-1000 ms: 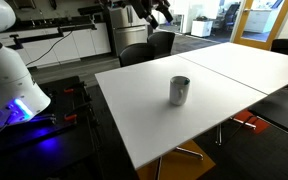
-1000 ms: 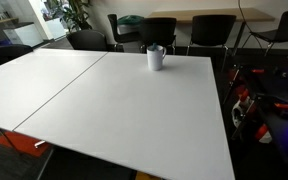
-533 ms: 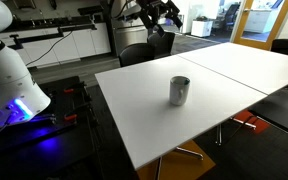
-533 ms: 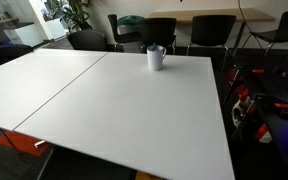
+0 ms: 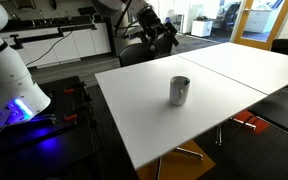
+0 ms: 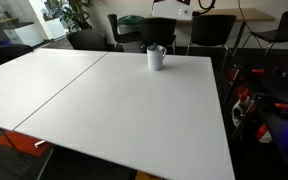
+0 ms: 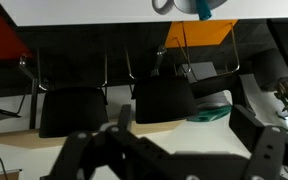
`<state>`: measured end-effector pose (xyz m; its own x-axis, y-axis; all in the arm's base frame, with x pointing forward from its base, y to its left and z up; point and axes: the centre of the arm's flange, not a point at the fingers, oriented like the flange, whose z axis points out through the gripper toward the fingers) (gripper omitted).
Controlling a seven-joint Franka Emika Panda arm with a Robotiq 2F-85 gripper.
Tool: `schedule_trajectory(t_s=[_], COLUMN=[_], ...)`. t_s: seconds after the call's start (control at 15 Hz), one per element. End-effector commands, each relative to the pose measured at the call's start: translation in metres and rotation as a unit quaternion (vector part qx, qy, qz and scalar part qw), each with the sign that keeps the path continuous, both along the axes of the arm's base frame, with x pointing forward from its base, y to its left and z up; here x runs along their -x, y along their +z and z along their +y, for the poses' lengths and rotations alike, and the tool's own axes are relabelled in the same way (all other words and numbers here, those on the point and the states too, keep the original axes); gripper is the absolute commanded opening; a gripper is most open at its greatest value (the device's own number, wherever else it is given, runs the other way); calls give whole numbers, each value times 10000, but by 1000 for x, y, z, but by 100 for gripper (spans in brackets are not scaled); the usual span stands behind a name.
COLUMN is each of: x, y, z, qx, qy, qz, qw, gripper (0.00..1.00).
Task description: Take the marker out of the mug and put it on the table
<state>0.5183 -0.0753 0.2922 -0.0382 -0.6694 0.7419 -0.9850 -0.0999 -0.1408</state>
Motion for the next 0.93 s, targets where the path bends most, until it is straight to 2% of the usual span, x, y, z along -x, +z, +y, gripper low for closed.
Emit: schedule_trajectory(t_s=[0.0, 0.47, 0.73, 0.8, 0.87], x=[-11, -23, -32, -20, -23], y=[-18, -45, -58, -55, -58], z=[-1, -13, -13, -11, -10], qx=[42, -46, -112, -104, -124], qy=[-107, -38, 396, 120, 198], qz=[13, 251, 389, 385, 401], qw=[9999, 9997, 9984, 9991, 9989], gripper=[100, 100, 100, 100, 100])
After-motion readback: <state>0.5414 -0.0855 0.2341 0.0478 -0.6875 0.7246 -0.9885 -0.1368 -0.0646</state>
